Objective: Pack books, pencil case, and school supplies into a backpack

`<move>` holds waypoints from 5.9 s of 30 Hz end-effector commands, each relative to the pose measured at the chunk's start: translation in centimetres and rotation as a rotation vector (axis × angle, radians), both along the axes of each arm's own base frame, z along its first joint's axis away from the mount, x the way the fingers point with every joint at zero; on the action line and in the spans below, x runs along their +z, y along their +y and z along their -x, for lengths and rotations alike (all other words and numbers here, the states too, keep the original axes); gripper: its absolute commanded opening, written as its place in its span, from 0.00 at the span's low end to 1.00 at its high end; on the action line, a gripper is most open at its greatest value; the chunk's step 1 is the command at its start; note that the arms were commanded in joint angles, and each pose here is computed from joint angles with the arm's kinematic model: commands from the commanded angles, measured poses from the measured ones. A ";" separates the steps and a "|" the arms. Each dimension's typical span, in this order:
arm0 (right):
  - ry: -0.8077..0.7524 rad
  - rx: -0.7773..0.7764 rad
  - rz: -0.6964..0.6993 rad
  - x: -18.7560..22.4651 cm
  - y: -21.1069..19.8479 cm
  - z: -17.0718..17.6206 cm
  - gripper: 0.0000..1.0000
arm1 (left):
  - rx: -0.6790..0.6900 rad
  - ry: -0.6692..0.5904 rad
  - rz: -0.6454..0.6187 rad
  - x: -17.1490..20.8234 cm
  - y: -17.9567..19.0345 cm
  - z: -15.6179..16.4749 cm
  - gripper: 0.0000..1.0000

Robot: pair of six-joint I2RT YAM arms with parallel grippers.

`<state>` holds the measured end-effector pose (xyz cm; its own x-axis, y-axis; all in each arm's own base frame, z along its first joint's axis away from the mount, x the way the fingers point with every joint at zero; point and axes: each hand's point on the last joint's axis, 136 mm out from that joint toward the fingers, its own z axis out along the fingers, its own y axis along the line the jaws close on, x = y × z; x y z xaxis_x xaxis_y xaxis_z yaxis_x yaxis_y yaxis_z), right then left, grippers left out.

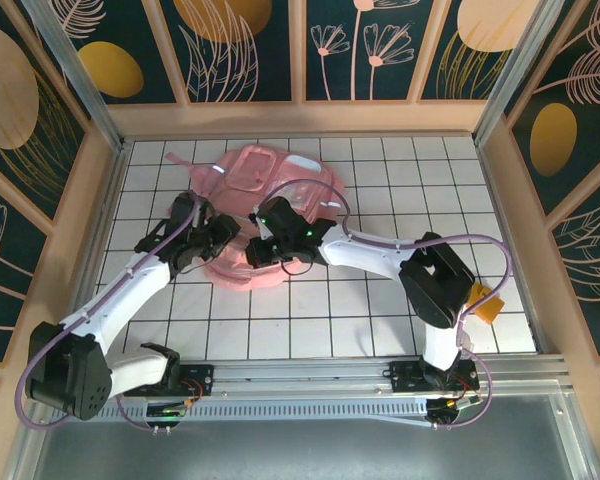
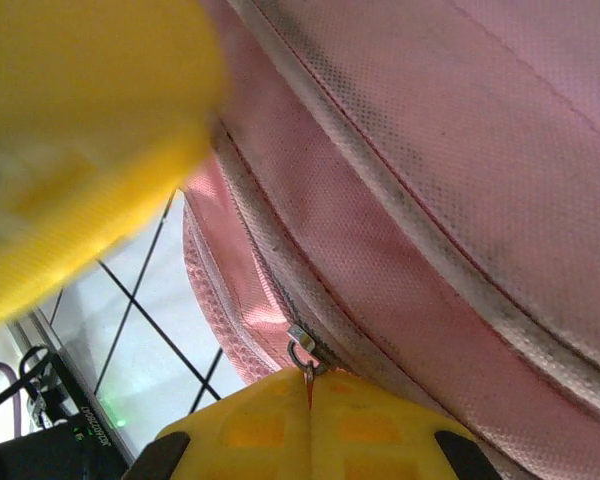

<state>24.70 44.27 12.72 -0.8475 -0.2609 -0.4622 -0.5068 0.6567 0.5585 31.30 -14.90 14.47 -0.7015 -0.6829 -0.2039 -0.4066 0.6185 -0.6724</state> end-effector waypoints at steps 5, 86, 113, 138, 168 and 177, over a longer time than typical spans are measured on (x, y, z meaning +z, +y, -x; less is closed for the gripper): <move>-0.006 0.057 -0.088 3.0 2.4 1.2 0.00 | 0.166 0.142 0.136 -2.1 -1.0 0.2 0.35; -0.176 -0.529 0.410 -4.9 -20.1 -16.2 0.00 | 0.059 0.180 -0.239 -3.9 11.8 -0.6 0.00; -0.359 0.124 0.077 3.7 -16.3 -9.7 0.37 | -0.392 -0.087 -0.069 4.1 0.2 0.6 0.38; -0.761 0.773 0.011 -1.4 -9.4 -5.0 0.47 | -1.727 -0.887 -1.158 2.2 -0.6 0.7 0.54; -0.807 0.636 -0.081 1.8 -9.3 -7.3 0.00 | -1.917 -0.858 -1.190 -3.1 -1.1 0.7 0.72; -0.877 0.559 -0.151 5.9 -10.0 -8.0 0.00 | -1.912 -0.874 -1.161 -2.8 -1.7 0.4 0.70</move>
<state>32.08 34.20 14.63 -0.0354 -0.5011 -0.8647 -0.9886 0.1444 -0.0432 31.56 -15.97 11.49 0.2289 0.9182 -0.3234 0.8825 -0.0556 0.4670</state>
